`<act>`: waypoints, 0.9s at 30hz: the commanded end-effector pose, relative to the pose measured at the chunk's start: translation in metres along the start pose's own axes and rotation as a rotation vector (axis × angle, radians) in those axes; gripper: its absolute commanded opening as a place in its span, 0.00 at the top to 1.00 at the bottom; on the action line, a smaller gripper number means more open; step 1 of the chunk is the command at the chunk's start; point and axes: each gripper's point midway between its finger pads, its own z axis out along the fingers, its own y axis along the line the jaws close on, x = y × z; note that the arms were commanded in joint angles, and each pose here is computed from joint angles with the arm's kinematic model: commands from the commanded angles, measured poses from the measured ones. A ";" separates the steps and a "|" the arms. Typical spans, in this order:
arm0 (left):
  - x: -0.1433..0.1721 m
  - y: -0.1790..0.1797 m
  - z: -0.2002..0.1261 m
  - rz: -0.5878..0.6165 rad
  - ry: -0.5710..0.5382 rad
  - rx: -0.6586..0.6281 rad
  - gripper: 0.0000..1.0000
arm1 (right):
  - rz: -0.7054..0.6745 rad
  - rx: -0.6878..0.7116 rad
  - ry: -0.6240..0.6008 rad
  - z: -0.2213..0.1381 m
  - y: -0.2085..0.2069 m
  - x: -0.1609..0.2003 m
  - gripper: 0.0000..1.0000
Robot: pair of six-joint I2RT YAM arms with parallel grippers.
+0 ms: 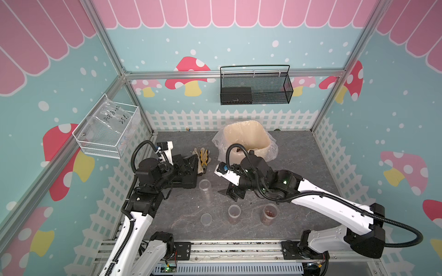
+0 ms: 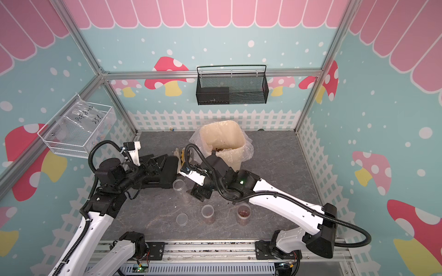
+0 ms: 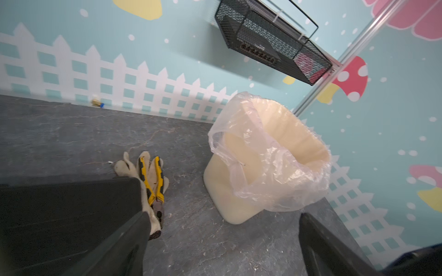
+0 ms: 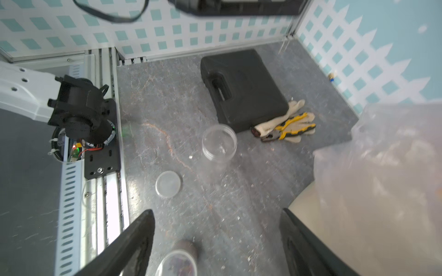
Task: Empty the moldy dried flower tea in the jars
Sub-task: Place the jar at the center of the board, then pick up the jar from the center of the board.
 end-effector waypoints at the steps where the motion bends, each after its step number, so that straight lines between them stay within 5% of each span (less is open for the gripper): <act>1: 0.004 -0.029 0.000 0.057 0.022 0.138 0.01 | -0.027 -0.052 -0.052 -0.009 0.017 0.012 0.14; 12: 0.032 -0.046 0.010 0.125 0.110 0.145 0.01 | -0.202 -0.173 -0.028 0.005 0.054 0.102 0.15; 27: 0.040 -0.038 0.005 0.125 0.114 0.114 0.01 | -0.362 -0.237 0.051 0.041 0.061 0.129 0.24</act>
